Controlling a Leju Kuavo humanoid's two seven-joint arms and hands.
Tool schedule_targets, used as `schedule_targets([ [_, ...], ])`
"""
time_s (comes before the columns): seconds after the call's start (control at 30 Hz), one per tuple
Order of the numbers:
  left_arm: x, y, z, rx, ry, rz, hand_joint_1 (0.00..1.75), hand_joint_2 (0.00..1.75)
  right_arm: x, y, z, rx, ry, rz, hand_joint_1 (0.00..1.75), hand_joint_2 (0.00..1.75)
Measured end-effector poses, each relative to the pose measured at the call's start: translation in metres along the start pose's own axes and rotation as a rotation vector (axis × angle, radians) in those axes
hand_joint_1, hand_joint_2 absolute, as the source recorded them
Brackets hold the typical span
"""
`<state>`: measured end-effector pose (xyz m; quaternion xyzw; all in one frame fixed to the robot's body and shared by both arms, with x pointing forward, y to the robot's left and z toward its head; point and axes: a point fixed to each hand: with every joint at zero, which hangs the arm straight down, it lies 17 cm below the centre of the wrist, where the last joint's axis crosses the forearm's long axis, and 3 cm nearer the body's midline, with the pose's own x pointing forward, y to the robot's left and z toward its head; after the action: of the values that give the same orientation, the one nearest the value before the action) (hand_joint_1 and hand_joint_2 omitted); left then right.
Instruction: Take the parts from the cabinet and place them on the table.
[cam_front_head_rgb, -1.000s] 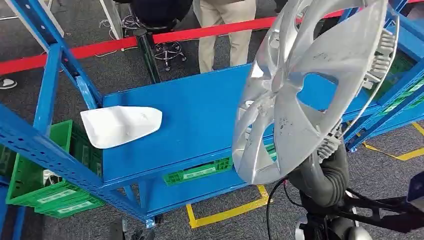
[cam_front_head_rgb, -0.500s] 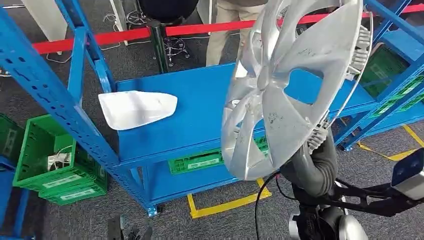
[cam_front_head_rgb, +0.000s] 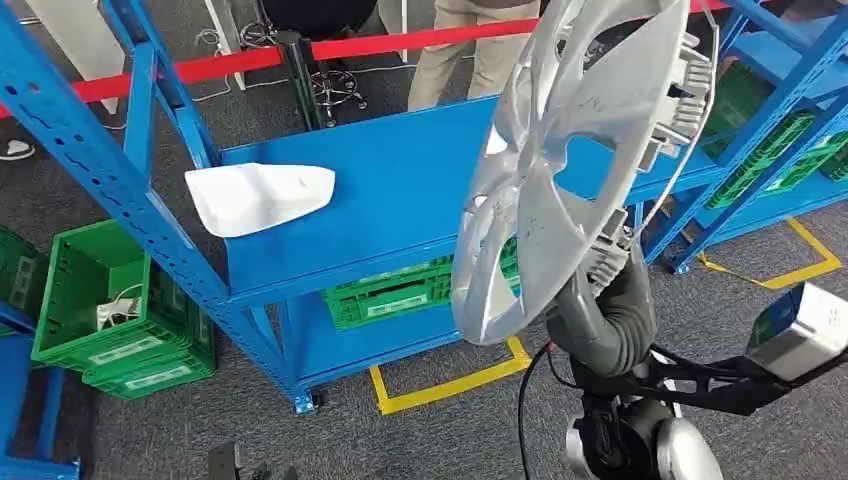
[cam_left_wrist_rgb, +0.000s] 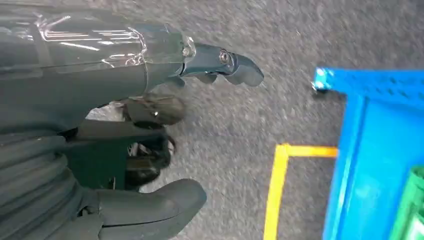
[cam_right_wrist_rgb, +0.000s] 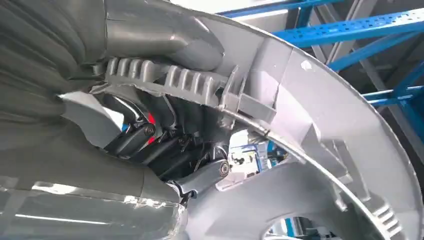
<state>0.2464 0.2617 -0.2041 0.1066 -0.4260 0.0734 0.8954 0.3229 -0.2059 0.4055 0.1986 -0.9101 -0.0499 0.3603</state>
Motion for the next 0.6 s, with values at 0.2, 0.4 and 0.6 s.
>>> schedule_targets([
  [0.2,0.005,0.009,-0.004,0.03,-0.019,-0.015,0.0,1.75,-0.002,0.0,0.0,0.001,0.002,0.0,1.75,1.75],
  [0.4,0.012,0.011,-0.007,0.041,-0.037,-0.021,0.0,1.75,-0.001,0.003,-0.002,0.009,-0.005,-0.005,1.75,1.75],
  [0.6,0.012,0.01,-0.007,0.04,-0.038,-0.02,0.0,1.75,-0.002,0.004,-0.002,0.012,-0.001,-0.007,1.75,1.75],
])
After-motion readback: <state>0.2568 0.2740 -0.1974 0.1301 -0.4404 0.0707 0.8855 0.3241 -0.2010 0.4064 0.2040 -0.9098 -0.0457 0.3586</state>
